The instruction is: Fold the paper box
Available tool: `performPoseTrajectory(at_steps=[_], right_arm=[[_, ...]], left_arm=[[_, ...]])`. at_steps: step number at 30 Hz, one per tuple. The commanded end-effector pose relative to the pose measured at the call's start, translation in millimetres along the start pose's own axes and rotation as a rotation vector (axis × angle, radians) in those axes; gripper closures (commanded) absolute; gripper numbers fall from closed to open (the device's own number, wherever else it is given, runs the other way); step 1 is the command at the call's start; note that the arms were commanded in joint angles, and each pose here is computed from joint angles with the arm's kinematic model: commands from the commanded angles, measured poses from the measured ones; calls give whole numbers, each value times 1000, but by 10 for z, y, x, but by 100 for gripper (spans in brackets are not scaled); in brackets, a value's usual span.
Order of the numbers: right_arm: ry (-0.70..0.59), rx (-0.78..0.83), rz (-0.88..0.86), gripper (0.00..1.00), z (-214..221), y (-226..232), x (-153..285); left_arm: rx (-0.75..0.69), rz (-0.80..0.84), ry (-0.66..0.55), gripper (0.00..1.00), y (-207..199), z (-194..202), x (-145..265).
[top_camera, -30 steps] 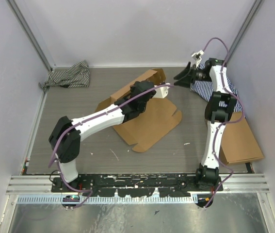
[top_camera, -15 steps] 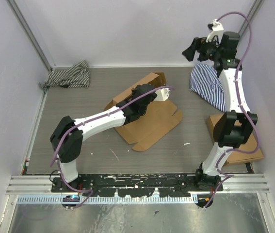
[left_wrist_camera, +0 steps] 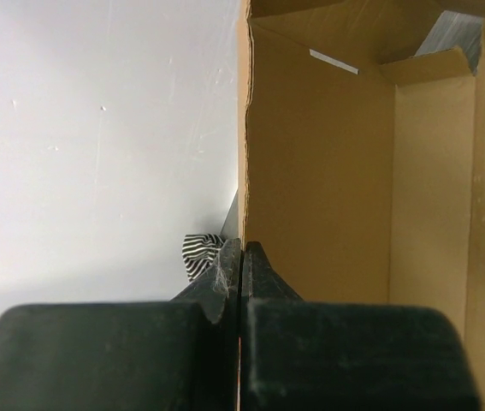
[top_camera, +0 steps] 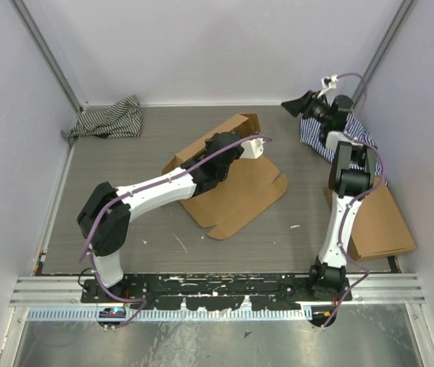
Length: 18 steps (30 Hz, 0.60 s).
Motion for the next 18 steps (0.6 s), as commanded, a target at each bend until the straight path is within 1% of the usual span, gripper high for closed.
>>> performPoseTrajectory(at_steps=[1, 5, 8, 10, 16, 18], right_arm=[[-135, 158, -396, 30, -353, 449, -31], [-75, 177, -490, 27, -102, 563, -211], [-57, 194, -535, 24, 14, 680, -332], [-39, 183, -570, 23, 168, 731, -451], [1, 183, -646, 21, 410, 906, -796], [5, 181, -653, 21, 474, 904, -838]], left_arm=[[47, -30, -14, 100, 237, -31, 7], [60, -19, 7, 100, 309, 6, -64], [86, -4, 22, 100, 342, 30, -114], [86, 1, 30, 100, 339, 45, -142], [85, 9, 53, 100, 320, 103, -183], [87, 11, 55, 100, 319, 115, -186]])
Point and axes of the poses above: each gripper's point midway between its finger pads, its own x axis back along the fingers, its own y axis along the line the jaws close on, z = x × y, the point moved 8 cm from there along x, back along the fingers, and after that the axes turned 11 degrees about x, right-handed, at the moved point
